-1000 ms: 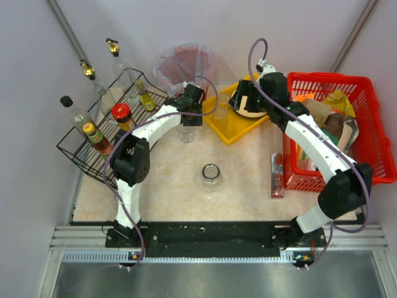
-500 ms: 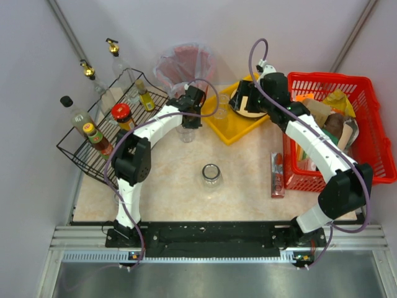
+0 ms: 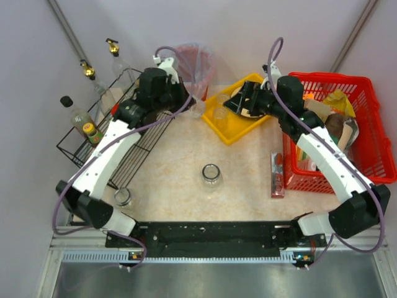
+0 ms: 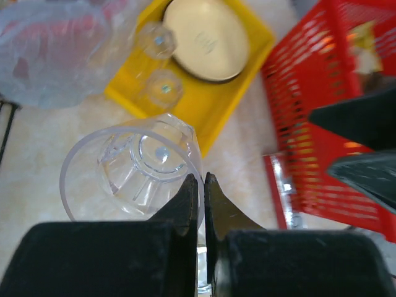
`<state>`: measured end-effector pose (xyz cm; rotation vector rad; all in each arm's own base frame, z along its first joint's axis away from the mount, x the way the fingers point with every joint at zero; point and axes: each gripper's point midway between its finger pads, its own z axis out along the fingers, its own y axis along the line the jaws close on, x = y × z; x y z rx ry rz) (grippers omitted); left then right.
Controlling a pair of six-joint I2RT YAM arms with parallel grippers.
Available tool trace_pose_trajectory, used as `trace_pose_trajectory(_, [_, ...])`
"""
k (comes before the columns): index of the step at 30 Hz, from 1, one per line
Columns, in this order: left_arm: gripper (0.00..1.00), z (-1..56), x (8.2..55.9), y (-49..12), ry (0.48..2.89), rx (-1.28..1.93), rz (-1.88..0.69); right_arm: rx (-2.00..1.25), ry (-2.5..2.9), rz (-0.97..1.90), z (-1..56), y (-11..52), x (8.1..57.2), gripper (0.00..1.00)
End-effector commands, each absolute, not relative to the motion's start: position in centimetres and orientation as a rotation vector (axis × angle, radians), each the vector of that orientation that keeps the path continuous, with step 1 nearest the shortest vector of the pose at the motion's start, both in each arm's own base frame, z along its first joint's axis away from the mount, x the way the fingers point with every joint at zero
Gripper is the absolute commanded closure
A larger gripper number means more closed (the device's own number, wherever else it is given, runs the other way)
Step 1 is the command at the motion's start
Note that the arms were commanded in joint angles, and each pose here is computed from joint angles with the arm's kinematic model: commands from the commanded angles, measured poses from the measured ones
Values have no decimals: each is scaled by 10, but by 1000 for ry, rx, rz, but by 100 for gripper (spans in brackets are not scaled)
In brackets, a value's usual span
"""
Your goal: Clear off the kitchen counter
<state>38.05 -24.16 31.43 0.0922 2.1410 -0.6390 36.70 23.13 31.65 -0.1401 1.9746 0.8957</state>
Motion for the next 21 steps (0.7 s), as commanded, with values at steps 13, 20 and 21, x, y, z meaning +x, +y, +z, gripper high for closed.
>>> trace_pose_trajectory(13, [100,515,249,-260,1606,282,-1341,-255,1470,1614,471,262,271,1])
trace_pose_trajectory(20, [100,533,220,-264,1526,378,-1476,-257,1466,1718,465,276,258,1])
trace_pose_trajectory(21, [100,534,218,-264,1522,377,-1487,-258,1469,1731,465,278,257,1])
